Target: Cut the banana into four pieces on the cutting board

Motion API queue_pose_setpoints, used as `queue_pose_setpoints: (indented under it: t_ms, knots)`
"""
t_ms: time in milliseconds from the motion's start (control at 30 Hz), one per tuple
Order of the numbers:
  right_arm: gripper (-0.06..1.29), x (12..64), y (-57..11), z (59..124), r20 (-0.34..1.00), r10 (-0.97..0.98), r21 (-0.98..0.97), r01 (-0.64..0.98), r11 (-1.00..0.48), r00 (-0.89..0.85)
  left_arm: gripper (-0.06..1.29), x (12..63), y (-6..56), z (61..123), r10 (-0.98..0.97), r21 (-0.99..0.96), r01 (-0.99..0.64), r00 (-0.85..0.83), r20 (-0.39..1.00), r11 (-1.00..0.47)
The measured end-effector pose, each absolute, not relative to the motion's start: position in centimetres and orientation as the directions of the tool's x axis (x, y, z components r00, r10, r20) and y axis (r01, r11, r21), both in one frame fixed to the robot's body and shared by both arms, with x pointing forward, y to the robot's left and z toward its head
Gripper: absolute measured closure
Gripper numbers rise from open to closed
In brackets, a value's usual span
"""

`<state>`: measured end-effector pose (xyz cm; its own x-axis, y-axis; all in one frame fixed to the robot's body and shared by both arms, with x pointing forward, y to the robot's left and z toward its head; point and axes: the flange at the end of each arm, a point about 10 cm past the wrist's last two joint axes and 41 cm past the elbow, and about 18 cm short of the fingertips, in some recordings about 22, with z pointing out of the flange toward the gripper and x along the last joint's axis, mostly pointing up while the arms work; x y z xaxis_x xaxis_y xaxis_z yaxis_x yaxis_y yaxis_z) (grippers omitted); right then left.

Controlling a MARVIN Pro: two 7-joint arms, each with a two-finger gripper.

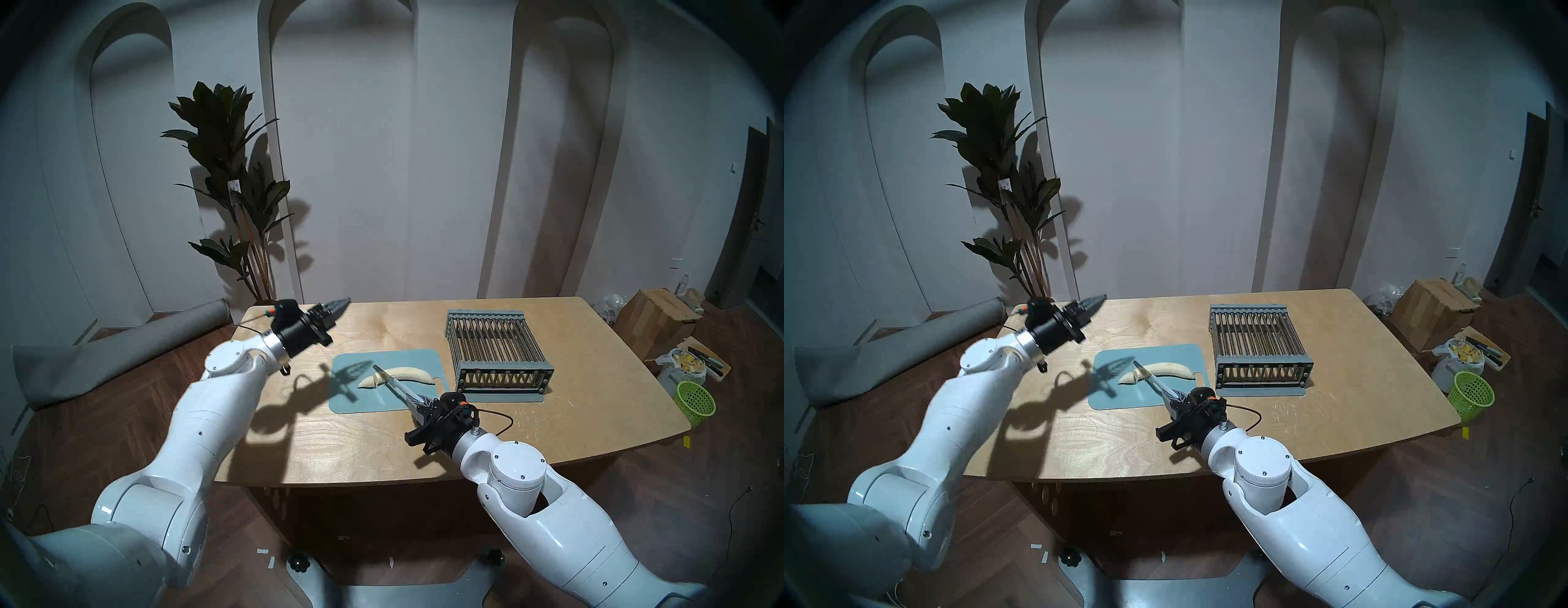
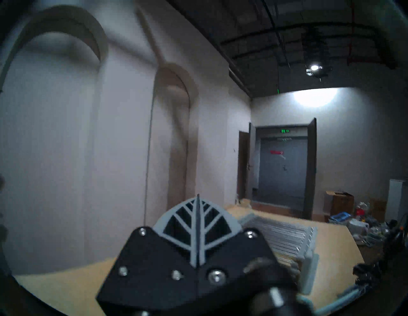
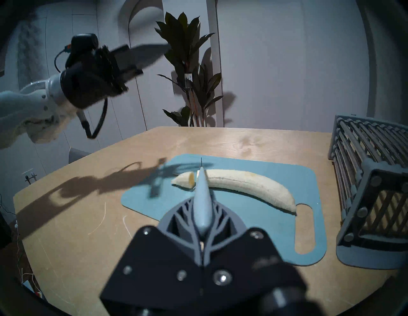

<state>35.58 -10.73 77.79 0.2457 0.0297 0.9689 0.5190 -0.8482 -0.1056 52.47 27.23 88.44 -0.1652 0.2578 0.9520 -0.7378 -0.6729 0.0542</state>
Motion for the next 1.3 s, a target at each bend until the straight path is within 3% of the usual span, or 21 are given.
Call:
queue_pose_setpoints:
  t_ms: [200, 633, 1000, 1300]
  knots:
    - [1.26, 36.1, -10.3, 79.2, 0.971, -0.027, -0.149, 0.521, -0.84, 0.236, 1.26, 51.1, 29.5, 91.2, 0.361, 0.073, -0.742, -0.236, 0.902, -0.667]
    - [1.26, 36.8, -10.5, 81.9, 0.983, -0.071, -0.15, 0.511, -0.846, 0.17, 1.26, 46.6, 25.3, 86.6, 0.413, 0.191, -0.808, -0.07, 0.908, -0.558]
    - [1.26, 35.6, -12.0, 80.8, 0.983, -0.034, -0.12, 0.486, -0.866, 0.181, 1.26, 45.6, 20.0, 85.1, 0.286, 0.168, -0.81, 0.001, 0.958, -0.562]
    - [1.26, 34.8, -12.6, 79.7, 0.98, -0.019, -0.114, 0.475, -0.873, 0.2, 1.26, 46.5, 14.1, 87.6, 0.163, 0.06, -0.861, -0.027, 0.986, -0.504]
